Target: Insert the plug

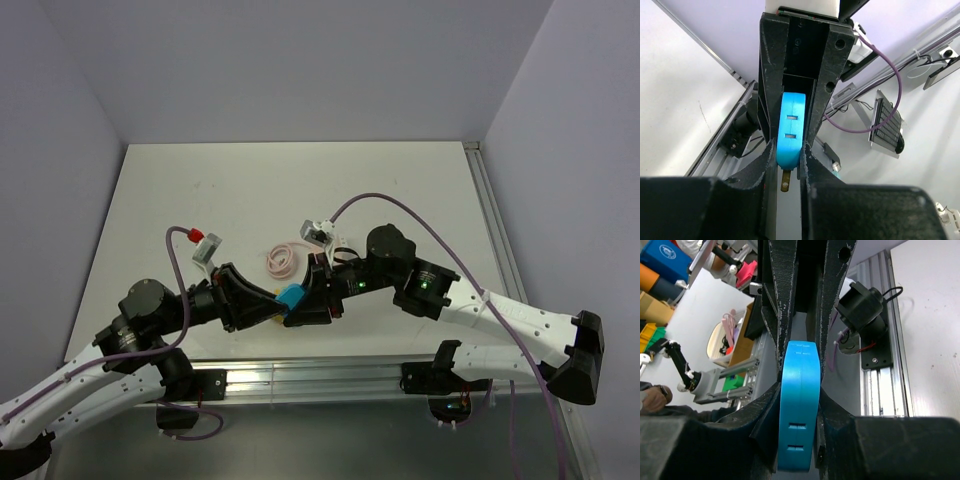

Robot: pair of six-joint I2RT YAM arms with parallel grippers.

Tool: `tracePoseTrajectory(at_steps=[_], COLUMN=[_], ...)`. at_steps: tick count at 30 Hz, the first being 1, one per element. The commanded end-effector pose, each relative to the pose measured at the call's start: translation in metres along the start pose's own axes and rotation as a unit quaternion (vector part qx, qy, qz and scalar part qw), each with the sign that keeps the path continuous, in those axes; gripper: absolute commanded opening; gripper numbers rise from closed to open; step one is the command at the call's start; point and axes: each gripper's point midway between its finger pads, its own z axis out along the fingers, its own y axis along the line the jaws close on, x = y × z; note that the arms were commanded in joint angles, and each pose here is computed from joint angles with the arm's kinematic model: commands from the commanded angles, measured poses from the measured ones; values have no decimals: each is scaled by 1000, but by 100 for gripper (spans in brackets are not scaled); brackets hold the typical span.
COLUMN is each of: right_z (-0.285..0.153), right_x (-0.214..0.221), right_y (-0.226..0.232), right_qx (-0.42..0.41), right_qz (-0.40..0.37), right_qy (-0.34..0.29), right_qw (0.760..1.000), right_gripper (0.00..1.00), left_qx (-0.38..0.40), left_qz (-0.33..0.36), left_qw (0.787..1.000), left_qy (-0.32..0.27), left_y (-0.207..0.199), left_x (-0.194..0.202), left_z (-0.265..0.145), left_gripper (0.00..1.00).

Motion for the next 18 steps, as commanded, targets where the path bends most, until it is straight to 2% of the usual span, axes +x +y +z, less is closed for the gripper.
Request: tracePoseTrajectory(at_steps=[1,11,14,15,16,17,18], right_z=[-4,-12,-12,-11,-11,-10,-8], right_x=[-35,-38,-35,-35,-33,-32,-30], right_y=[30,27,28,27,27,28,28], right_qx=[-36,-4,-5,-6,-9,-13,-19], right_qz=[-60,-81,-85,-84,-81,-77,-77], right_qy=[-69,-66,-60,-55,-51,-47,-43], right_qw=[995,994,995,995,995,996,996], right_gripper=[33,32,23,6,0,0,0], left_qx=[-5,-18,-16,-18,-20,-22,-24], left_qz=[-3,-6,-5,-6,-5,-4,-5], left_qw=[1000,1000,1000,1000,1000,1000,1000], left_qy=[-14,-1,6,8,11,12,10], left_y=[3,7,7,8,9,9,10], left_x=[-4,0,2,3,4,3,3], left_z=[1,1,2,3,3,3,3], left_gripper=[0,0,1,0,0,0,8])
